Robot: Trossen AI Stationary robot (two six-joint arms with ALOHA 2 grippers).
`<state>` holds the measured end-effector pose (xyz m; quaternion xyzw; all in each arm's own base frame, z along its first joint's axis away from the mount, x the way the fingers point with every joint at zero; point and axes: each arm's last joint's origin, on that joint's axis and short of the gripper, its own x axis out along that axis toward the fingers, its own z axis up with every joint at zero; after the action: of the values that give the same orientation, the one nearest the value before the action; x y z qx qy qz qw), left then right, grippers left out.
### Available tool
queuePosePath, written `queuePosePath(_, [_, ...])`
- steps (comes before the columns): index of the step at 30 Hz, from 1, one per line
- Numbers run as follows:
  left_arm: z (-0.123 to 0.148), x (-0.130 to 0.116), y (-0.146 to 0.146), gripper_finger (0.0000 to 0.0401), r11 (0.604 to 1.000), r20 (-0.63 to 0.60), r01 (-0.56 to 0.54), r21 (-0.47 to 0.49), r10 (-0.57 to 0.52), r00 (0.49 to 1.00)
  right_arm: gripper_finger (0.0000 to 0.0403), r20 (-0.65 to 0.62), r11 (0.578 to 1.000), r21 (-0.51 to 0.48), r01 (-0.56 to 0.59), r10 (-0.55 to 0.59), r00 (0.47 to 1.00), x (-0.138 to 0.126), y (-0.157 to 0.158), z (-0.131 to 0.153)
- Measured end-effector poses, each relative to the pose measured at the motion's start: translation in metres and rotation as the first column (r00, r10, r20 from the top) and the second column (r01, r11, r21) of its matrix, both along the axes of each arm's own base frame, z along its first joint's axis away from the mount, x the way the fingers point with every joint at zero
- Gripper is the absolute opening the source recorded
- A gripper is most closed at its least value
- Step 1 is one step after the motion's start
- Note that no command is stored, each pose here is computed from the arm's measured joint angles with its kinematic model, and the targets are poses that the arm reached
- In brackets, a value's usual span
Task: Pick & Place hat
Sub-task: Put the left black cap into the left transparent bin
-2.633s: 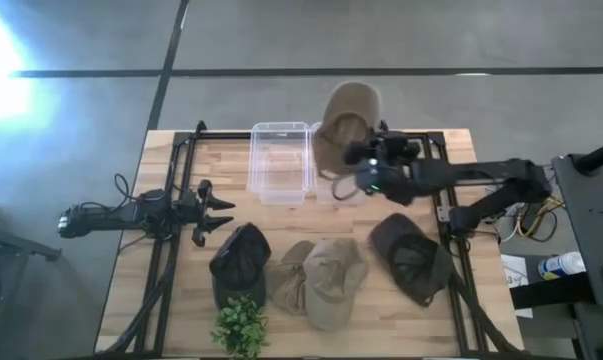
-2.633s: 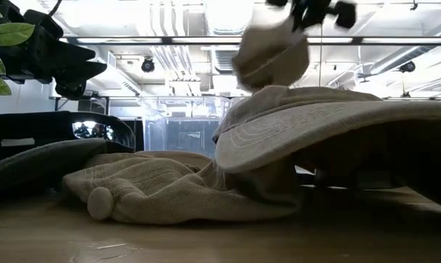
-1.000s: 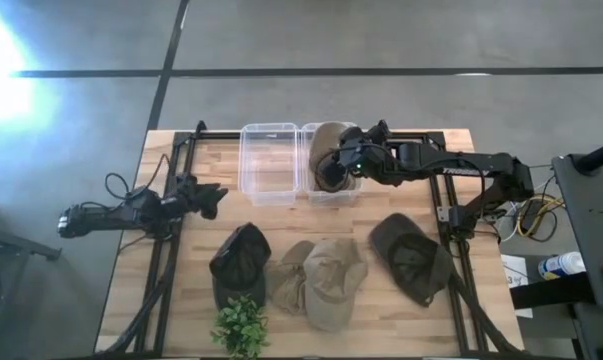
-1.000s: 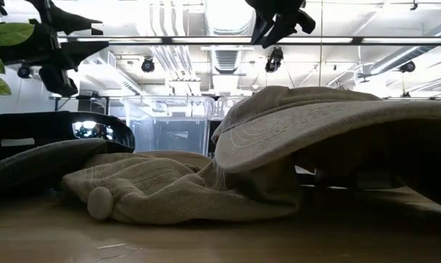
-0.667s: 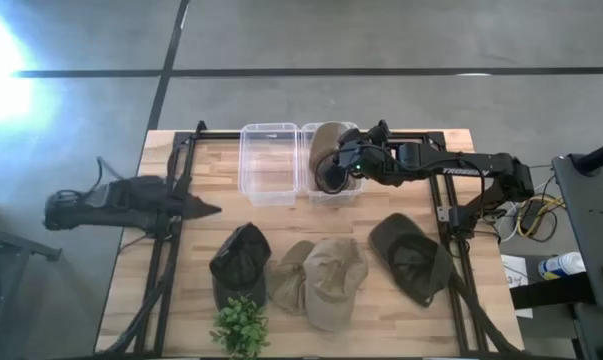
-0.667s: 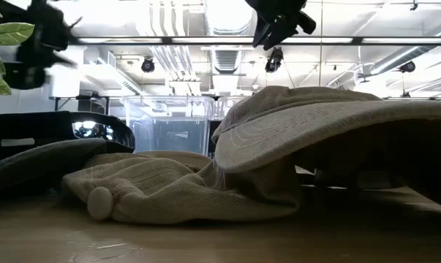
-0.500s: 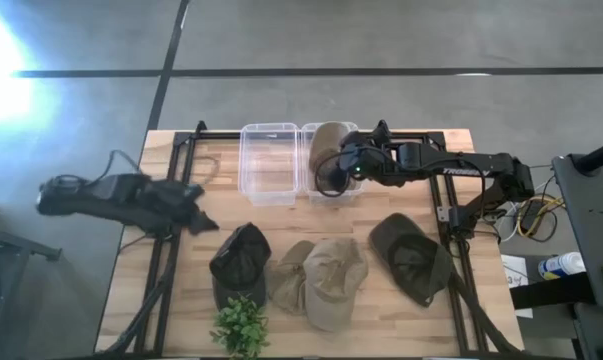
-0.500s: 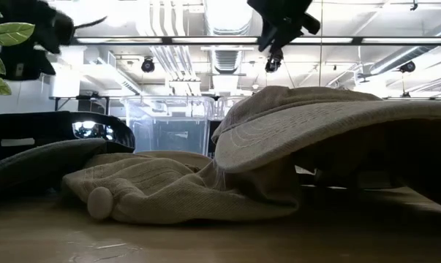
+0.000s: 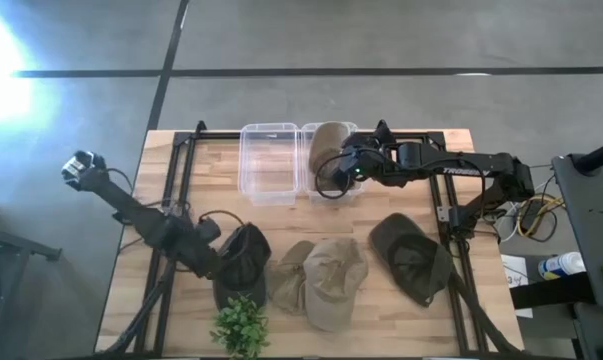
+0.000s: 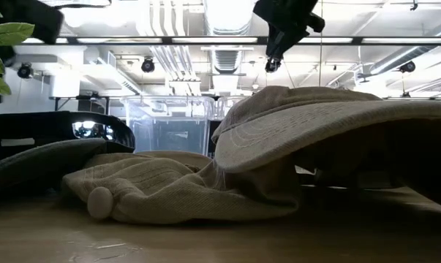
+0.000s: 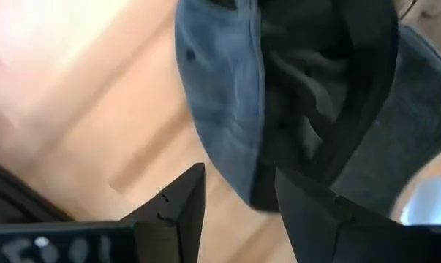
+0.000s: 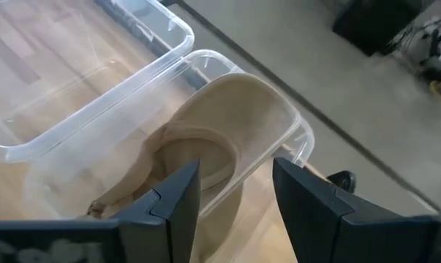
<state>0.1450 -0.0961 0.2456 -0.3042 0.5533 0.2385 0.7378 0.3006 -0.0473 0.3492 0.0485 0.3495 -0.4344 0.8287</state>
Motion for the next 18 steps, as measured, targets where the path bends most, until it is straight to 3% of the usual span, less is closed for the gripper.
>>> queuePosePath(3, [-0.005, -0.001, -0.01, 0.016, 0.998, -0.027, -0.058, -0.018, 0.057, 0.998, 0.0169, -0.008, 1.0, -0.006, -0.004, 0.004, 1.0, 0.0, -0.001, 0.0])
queuePosePath(8, [-0.01, 0.005, -0.011, 0.0161, 0.989, 0.029, -0.135, 0.06, 0.133, 0.991, 0.0169, -0.008, 1.0, -0.007, -0.005, 0.005, 1.0, 0.0, -0.002, 0.0])
queuePosePath(18, [-0.027, 0.02, -0.011, 0.0161, 0.981, -0.001, -0.139, 0.133, 0.14, 0.99, 0.0169, -0.027, 0.999, -0.005, -0.034, 0.034, 0.999, 0.0, -0.001, 0.0])
